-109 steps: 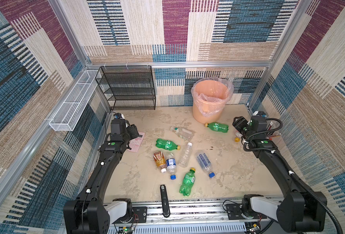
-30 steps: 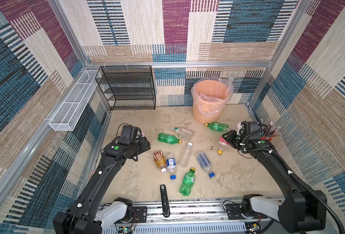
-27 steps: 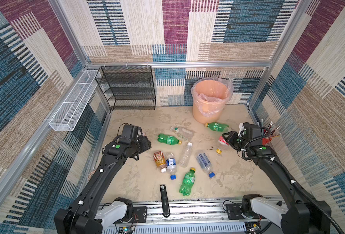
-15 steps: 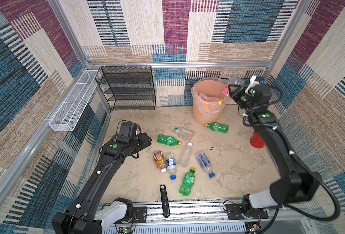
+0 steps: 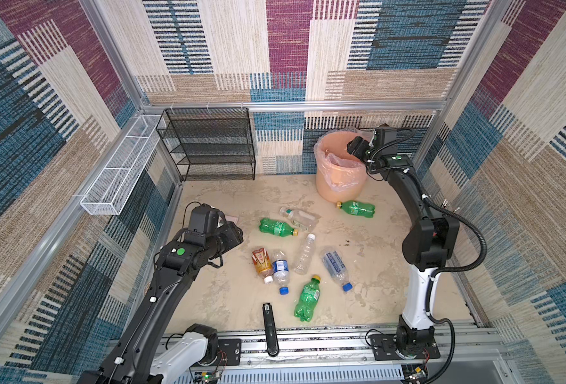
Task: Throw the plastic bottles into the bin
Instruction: 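Move the right gripper back down to the blue-labelled soda water bottle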
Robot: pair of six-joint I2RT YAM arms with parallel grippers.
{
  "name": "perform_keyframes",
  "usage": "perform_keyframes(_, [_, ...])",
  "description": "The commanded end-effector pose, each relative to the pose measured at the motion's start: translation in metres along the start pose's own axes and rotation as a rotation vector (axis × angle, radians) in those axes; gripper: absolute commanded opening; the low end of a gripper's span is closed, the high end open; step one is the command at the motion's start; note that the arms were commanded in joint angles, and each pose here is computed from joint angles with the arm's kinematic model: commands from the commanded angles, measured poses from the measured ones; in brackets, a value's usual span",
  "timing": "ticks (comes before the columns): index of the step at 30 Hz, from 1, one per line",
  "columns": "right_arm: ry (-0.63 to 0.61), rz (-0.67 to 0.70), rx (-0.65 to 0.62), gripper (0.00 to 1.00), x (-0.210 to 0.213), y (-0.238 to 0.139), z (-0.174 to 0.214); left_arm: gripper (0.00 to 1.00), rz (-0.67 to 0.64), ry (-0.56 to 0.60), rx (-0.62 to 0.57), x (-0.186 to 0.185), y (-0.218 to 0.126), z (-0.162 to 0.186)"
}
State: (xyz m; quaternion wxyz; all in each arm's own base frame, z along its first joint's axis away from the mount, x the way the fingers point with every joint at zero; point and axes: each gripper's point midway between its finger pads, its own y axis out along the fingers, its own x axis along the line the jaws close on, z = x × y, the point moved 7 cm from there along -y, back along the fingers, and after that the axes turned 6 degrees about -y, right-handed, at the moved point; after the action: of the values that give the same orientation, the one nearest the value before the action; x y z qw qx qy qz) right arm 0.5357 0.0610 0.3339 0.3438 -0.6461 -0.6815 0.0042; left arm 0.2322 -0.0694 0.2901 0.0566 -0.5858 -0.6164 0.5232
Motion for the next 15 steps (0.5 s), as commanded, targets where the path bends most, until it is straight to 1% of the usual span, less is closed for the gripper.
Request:
perform_keyframes(1, [-0.086, -0.193, -0.365, 0.87, 0.058, -0.233, -0.068, 0.61, -0.014, -0.004, -0.007, 0.001, 0.003, -0.001])
perform_keyframes(5, [-0.066, -0.118, -0.248, 0.86, 0.027, -0.253, -0.011, 0.61, -0.022, 0.001, 0.002, 0.001, 0.008, -0.002])
perform_keyframes(7, [-0.034, -0.098, -0.164, 0.85, 0.010, -0.253, 0.023, 0.61, -0.019, 0.001, 0.018, -0.001, 0.012, -0.001])
perform_keyframes(8, [-0.011, -0.090, -0.122, 0.83, 0.002, -0.253, 0.040, 0.61, -0.018, -0.001, 0.031, -0.001, 0.015, -0.001])
perform_keyframes(11, [0.062, -0.048, 0.022, 0.71, -0.024, -0.247, 0.093, 0.61, -0.017, -0.005, 0.073, -0.003, 0.024, 0.001])
perform_keyframes(13, [0.083, -0.006, 0.088, 0.69, -0.041, -0.249, 0.127, 0.61, -0.023, -0.010, 0.096, -0.003, 0.029, 0.003])
perform_keyframes(15, [0.079, 0.012, 0.187, 0.71, -0.053, -0.247, 0.156, 0.61, -0.031, -0.022, 0.120, -0.001, 0.033, 0.006])
